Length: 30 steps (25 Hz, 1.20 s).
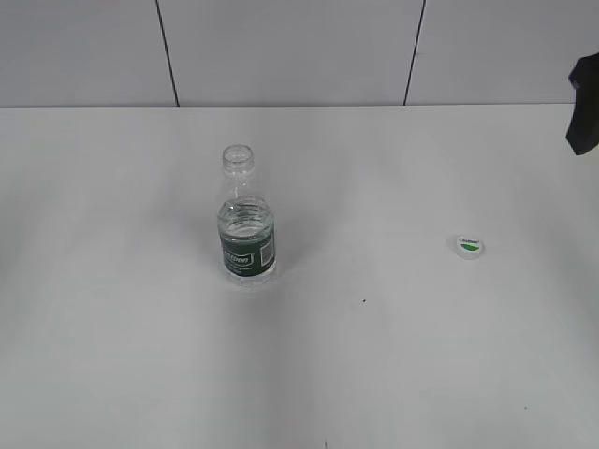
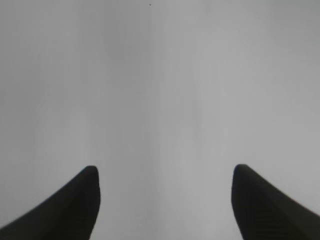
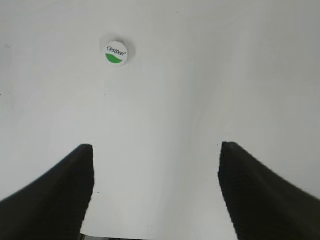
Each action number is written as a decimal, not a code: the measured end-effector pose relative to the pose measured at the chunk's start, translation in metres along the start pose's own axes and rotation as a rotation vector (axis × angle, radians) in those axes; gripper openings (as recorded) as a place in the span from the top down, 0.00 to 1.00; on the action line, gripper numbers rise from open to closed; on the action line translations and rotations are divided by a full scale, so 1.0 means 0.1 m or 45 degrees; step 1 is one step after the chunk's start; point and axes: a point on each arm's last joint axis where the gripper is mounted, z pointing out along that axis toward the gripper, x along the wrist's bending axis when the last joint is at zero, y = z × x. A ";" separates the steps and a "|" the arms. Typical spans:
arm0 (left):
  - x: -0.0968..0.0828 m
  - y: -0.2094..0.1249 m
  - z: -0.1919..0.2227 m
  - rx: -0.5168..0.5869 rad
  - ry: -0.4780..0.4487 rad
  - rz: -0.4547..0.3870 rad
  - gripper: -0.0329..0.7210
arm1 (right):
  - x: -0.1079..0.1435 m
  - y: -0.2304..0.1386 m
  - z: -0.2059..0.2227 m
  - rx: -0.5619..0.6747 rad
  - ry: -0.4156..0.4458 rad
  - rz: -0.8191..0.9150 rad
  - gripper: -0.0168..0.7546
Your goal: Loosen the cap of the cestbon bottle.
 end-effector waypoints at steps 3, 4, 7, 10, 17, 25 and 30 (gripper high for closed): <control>-0.03 -0.19 -0.12 -0.052 0.004 0.005 0.30 | 0.02 -0.19 -0.12 -0.057 -0.002 0.002 0.21; -0.05 -0.25 -0.17 -0.077 0.007 0.006 0.30 | 0.03 -0.25 -0.15 -0.076 0.000 0.004 0.21; -0.08 -0.46 -0.33 -0.170 0.021 0.003 0.30 | 0.05 -0.42 -0.21 -0.130 0.008 0.010 0.21; -0.11 -0.66 -0.43 -0.237 0.033 0.004 0.30 | 0.07 -0.57 -0.21 -0.141 0.011 0.011 0.21; -0.21 -1.17 -0.50 -0.335 0.041 -0.002 0.30 | 0.12 -0.96 -0.08 -0.096 0.017 0.010 0.21; -0.25 -1.42 -0.52 -0.343 0.032 -0.075 0.30 | 0.17 -1.37 0.05 -0.061 0.023 0.010 0.21; -0.27 -1.50 -0.55 -0.400 0.020 -0.089 0.30 | 0.19 -1.58 0.01 -0.106 0.020 0.012 0.21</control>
